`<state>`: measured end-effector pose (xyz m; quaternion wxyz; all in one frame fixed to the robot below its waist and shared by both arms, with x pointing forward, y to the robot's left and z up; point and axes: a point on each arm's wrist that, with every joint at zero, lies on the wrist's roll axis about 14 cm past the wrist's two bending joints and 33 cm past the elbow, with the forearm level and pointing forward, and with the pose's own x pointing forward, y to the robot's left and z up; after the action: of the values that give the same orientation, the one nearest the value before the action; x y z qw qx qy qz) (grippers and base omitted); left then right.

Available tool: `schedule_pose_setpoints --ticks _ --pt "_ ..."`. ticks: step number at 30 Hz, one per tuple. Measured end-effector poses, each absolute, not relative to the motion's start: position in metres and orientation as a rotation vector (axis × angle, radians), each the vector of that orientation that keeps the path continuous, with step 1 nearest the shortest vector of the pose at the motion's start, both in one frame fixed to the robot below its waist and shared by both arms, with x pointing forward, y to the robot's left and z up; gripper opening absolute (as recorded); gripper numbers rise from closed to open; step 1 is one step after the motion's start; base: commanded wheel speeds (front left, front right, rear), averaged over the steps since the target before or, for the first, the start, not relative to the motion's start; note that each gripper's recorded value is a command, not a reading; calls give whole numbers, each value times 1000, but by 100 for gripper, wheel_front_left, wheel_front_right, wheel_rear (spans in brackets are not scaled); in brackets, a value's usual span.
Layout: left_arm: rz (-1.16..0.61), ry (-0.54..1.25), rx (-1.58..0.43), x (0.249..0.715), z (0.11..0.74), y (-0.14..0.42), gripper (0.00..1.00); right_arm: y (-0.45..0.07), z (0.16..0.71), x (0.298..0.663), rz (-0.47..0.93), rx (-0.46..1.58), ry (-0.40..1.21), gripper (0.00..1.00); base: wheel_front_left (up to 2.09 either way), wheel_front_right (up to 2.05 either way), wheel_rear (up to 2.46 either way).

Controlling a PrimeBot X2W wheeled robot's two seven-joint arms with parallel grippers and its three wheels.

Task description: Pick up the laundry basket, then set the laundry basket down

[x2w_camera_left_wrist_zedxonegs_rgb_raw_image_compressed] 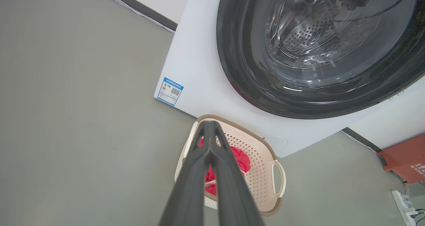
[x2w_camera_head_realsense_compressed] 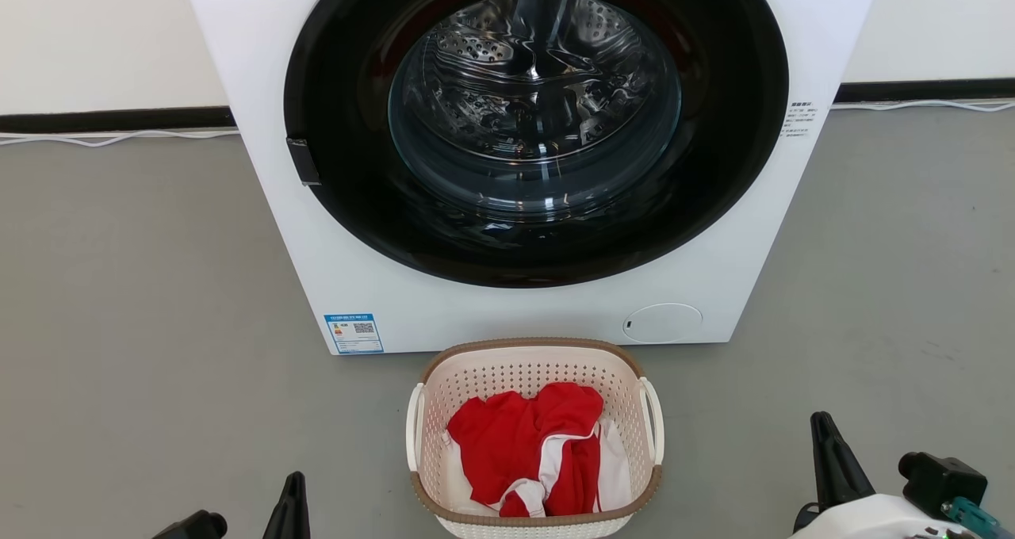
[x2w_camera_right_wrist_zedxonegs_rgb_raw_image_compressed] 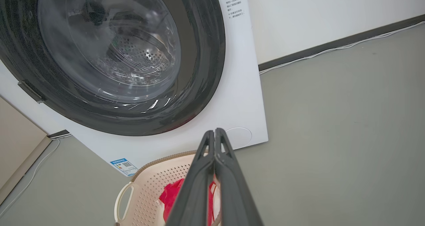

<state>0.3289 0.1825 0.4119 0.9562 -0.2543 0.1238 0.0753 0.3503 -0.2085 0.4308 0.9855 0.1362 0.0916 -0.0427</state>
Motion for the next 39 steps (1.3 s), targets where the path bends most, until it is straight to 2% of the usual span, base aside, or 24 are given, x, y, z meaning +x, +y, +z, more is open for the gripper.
schedule_pose_setpoints --ticks 39 --pt "184 235 -919 343 424 187 0 -214 439 355 -167 763 158 0 0 0 0"
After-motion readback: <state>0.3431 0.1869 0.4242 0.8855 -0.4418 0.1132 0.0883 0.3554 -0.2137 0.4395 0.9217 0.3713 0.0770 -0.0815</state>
